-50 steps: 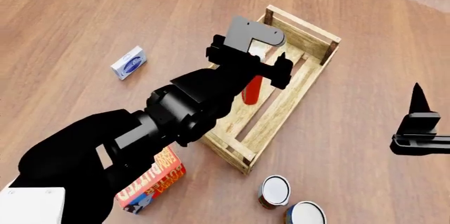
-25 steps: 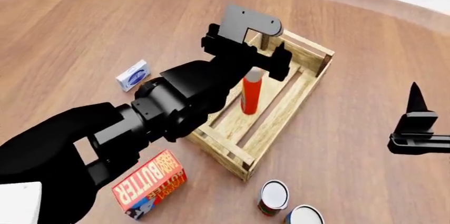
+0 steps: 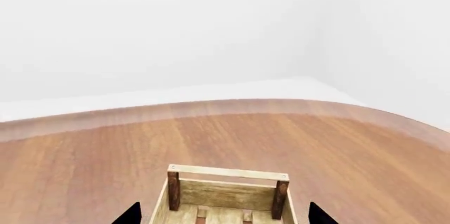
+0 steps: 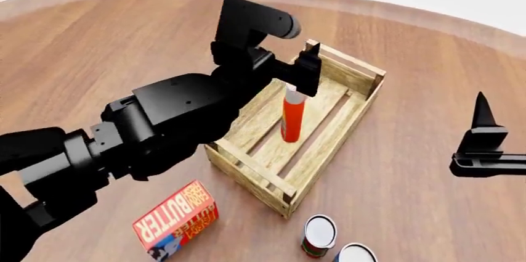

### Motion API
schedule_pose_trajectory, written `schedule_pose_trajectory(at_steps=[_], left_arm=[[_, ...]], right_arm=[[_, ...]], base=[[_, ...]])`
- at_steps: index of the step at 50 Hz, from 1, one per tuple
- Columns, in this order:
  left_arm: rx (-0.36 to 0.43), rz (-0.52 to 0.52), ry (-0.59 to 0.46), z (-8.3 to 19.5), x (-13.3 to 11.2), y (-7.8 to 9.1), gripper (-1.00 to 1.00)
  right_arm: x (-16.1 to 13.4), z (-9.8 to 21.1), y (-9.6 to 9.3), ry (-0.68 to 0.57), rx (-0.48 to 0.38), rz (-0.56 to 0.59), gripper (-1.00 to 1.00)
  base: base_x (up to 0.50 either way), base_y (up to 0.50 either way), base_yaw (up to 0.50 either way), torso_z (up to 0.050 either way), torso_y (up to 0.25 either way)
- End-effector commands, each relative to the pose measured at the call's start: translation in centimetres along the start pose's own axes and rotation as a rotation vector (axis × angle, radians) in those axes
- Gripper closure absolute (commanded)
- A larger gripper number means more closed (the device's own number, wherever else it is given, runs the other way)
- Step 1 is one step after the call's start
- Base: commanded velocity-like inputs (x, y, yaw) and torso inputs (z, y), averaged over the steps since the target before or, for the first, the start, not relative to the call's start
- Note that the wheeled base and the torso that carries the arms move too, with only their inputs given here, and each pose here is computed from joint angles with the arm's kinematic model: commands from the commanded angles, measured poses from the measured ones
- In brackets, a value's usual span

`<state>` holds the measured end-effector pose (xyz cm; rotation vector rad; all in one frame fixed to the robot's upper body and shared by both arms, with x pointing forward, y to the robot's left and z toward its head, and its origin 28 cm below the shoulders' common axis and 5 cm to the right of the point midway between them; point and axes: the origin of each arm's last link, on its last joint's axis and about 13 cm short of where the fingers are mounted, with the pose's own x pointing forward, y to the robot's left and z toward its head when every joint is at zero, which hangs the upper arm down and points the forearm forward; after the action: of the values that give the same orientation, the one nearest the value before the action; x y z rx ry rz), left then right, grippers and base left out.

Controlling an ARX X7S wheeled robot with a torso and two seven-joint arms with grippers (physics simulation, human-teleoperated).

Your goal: Pick up the ketchup, and put it in the wooden tray.

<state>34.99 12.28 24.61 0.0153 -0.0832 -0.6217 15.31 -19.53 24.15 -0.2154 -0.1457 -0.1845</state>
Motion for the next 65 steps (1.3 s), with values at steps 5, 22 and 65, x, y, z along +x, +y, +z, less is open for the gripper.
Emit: schedule_pose_trajectory(at_steps=[5,22,65], left_arm=[[-0.056,-0.019,-0.051,0.8,-4.9,1.2,-1.00],[-0.133,-0.017,-0.051,0.7,-8.4,1.4,-1.00],[-0.213,0.236,-0.027,0.0,-14.1,3.3,-1.00]], right_arm=[[0.0,0.1,0.2,-0.007,0.001,0.006,-1.00],[0.0,0.3,0.3,-0.011,-0.001,0.011,-1.00],[1.0,0.7,1.7,-0.057,0.027,0.103,-1.00]], base=[[0.00,0.00,0.00,-0.015,0.078],[0.00,0.00,0.00,-0.015,0.055],[0.00,0.00,0.00,-0.003,0.002]])
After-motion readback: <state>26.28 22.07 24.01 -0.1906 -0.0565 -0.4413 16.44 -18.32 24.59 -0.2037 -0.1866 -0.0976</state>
